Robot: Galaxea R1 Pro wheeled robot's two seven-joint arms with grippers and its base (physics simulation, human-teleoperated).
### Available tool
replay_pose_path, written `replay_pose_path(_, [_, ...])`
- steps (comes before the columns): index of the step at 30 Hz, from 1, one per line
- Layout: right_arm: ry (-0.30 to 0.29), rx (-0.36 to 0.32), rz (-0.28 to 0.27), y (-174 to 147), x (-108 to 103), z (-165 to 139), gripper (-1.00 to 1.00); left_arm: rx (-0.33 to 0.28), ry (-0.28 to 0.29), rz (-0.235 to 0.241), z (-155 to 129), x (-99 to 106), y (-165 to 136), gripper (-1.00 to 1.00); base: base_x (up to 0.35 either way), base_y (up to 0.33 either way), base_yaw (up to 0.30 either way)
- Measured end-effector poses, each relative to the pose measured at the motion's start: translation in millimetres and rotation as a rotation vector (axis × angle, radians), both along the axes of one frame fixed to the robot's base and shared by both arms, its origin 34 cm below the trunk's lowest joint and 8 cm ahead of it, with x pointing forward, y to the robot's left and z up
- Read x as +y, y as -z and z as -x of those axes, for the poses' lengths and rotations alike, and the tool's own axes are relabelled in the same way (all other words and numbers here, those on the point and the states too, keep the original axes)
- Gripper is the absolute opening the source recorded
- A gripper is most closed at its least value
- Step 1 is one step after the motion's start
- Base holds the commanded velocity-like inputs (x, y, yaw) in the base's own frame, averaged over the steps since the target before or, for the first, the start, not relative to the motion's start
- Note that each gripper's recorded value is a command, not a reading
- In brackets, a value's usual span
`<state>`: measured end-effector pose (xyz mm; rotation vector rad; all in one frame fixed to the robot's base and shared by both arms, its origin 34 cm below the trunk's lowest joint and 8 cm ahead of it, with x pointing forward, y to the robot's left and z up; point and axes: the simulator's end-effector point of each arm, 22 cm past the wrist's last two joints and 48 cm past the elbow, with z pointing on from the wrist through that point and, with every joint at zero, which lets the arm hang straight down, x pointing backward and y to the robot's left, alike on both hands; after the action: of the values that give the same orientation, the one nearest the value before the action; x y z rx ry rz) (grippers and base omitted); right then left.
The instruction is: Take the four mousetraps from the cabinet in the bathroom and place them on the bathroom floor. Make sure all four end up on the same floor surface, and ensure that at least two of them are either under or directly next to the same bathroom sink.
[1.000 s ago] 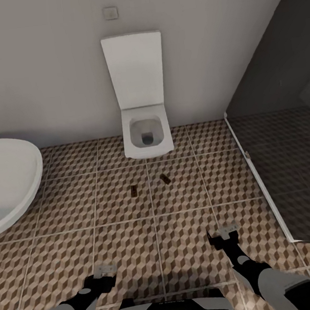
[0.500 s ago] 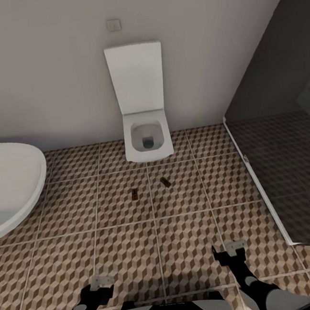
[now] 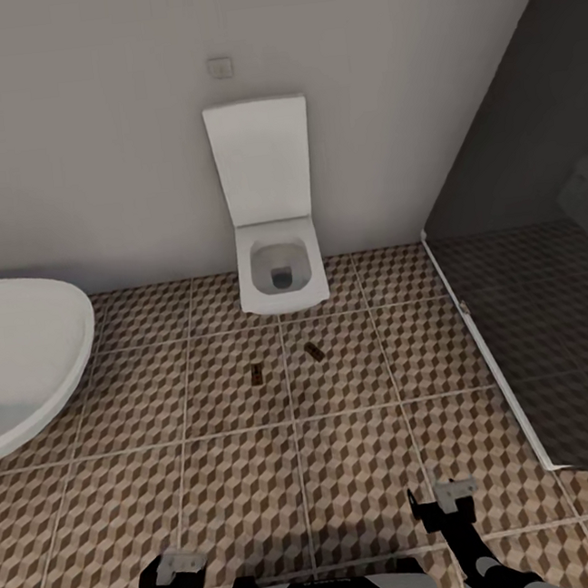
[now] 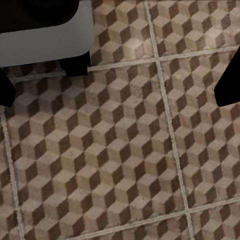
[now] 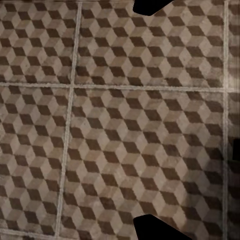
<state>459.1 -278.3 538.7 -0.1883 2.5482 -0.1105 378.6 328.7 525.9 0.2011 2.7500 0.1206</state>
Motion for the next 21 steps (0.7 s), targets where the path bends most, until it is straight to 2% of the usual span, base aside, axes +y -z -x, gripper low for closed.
replay_pose_path(5, [0.045,-0.009,0.002,-8,-5,1,1.00,-0.034,0.004,0.000,1,2,-10,1.00,0.000,0.000,0.000])
replay_pose_path(11, [0.082,-0.020,0.004,-16,-11,2,1.00,-0.041,0.004,-0.002,8,3,-19,1.00,0.000,0.000,0.000])
replay_pose_path(21, [0.084,-0.034,0.016,-30,-21,-1,1.00,-0.053,0.002,-0.002,7,3,-31,1.00,0.000,0.000,0.000])
